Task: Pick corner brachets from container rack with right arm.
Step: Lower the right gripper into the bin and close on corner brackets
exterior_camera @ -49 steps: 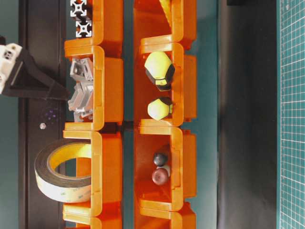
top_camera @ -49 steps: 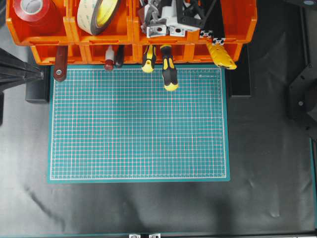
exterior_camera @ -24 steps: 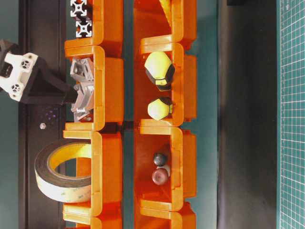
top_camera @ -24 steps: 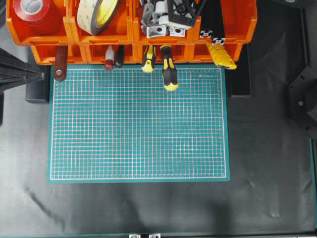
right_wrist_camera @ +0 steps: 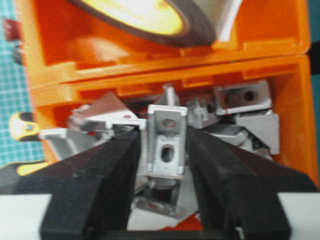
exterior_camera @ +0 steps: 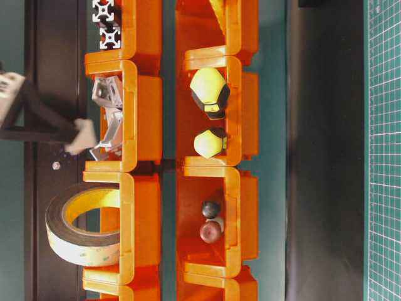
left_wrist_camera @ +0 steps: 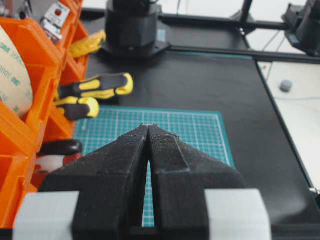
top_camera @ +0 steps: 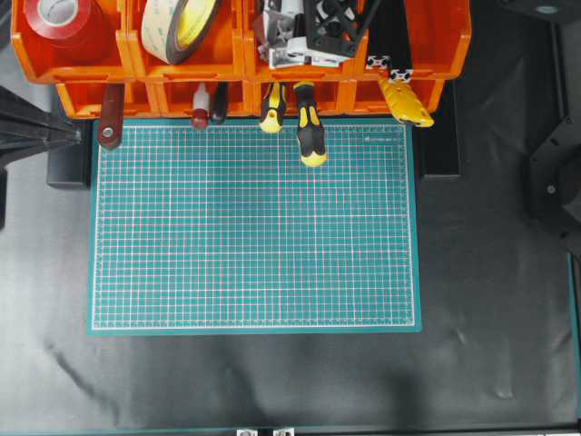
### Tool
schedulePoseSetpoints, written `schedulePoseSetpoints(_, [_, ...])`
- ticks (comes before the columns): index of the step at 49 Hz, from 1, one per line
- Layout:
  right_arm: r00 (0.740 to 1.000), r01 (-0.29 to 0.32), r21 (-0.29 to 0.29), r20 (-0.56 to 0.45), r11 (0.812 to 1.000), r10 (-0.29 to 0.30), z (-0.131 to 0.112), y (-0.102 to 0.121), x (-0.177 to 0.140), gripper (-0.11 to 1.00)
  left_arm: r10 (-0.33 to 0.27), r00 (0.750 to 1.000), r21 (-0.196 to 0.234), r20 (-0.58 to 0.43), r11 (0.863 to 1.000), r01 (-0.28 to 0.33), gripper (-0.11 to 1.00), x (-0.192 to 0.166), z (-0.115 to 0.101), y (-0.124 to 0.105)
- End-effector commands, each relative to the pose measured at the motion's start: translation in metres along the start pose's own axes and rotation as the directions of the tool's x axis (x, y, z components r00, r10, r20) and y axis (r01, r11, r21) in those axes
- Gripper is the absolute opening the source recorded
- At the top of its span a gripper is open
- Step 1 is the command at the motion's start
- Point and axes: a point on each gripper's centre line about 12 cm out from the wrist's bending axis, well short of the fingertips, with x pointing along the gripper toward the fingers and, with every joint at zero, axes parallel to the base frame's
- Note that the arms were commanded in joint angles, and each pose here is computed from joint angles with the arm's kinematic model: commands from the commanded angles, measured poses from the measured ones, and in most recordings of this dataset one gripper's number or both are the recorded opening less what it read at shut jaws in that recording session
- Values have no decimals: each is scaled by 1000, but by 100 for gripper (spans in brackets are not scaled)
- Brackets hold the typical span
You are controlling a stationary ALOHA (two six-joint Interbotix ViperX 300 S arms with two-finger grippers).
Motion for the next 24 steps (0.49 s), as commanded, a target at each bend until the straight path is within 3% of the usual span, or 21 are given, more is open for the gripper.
schedulePoseSetpoints(1, [995, 16, 16, 101, 1000, -18, 5, -6, -45, 28, -4, 999, 2, 35, 1000, 4, 0, -3, 13, -1])
schedulePoseSetpoints(12, [980, 15, 64, 196, 998, -27, -8, -6, -86, 28, -3, 1000, 8, 20, 1000, 3, 0, -6, 12, -1])
schedulePoseSetpoints(24, [946, 21, 66, 322, 998, -41, -20, -4, -94, 28, -3, 1000, 6, 20, 1000, 3, 0, -9, 13, -2])
